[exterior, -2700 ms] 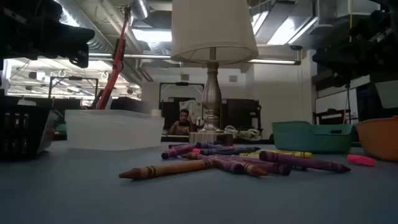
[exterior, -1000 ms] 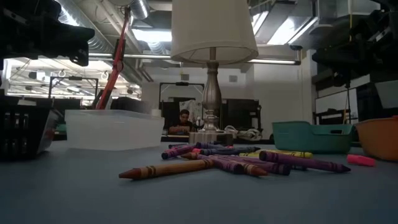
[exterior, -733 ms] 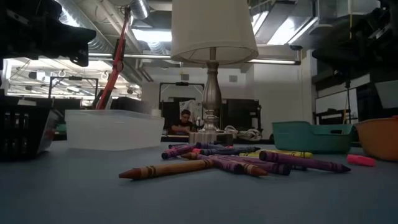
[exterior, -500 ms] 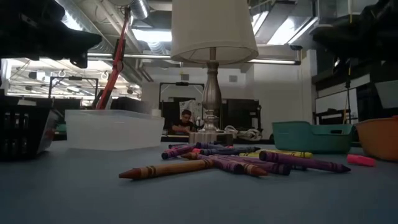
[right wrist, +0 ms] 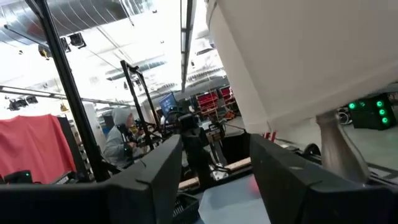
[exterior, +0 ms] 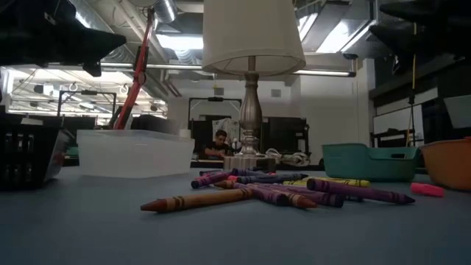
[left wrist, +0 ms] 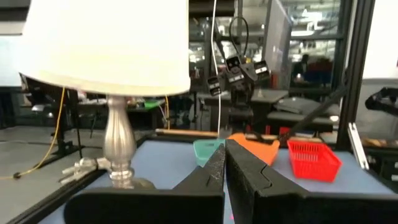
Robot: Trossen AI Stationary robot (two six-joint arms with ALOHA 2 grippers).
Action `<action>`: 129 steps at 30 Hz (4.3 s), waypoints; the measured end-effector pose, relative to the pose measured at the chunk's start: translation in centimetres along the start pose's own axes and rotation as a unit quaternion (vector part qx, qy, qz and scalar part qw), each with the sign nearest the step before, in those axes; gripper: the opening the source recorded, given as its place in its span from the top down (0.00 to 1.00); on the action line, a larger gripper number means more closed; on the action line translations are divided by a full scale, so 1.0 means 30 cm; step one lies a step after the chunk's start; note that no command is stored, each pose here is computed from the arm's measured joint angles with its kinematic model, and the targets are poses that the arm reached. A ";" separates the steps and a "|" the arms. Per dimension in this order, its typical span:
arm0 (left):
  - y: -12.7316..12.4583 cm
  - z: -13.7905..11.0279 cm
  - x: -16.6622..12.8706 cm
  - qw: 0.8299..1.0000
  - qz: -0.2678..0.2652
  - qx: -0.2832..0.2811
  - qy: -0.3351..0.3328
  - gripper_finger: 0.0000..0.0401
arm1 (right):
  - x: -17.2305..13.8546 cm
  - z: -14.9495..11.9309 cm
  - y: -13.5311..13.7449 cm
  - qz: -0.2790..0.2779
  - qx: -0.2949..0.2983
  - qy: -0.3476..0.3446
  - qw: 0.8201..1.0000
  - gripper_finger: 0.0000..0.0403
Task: Sort crayons
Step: Put the violet crayon into the green bin
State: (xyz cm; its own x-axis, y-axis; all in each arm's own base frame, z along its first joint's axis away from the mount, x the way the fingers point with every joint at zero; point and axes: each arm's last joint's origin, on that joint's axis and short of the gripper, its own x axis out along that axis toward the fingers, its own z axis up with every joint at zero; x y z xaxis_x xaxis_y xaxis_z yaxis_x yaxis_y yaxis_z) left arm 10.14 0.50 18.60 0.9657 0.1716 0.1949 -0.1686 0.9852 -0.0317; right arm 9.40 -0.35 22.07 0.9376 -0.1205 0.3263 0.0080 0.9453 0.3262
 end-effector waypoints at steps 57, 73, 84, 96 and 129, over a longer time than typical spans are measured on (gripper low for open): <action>0.000 0.001 0.000 1.000 -0.001 -0.026 -0.001 1.00 | 0.645 -0.394 0.187 -0.327 -0.047 0.405 0.853 0.53; 0.000 -0.002 0.000 1.000 -0.001 -0.025 0.003 1.00 | 0.676 -0.641 0.050 -0.411 -0.040 0.363 0.835 0.53; 0.000 -0.003 0.000 1.000 -0.001 -0.025 0.005 1.00 | 0.692 -0.629 -0.038 -0.440 -0.034 0.357 0.823 0.53; 0.000 -0.003 0.000 1.000 -0.001 -0.025 0.005 1.00 | 0.701 -0.634 -0.052 -0.436 -0.020 0.353 0.828 0.53; 0.000 -0.006 0.000 1.000 -0.001 -0.025 0.009 1.00 | 0.679 -0.712 -0.075 -0.435 -0.025 0.384 0.814 0.86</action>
State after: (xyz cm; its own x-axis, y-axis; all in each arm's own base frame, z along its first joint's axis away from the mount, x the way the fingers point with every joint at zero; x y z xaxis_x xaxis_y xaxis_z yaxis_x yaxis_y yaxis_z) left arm 10.18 0.49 18.43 0.9695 0.1697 0.1767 -0.1578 0.9843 -0.0797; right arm 35.89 1.54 9.03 0.5095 -0.5441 -0.6666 0.7813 0.6171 0.0935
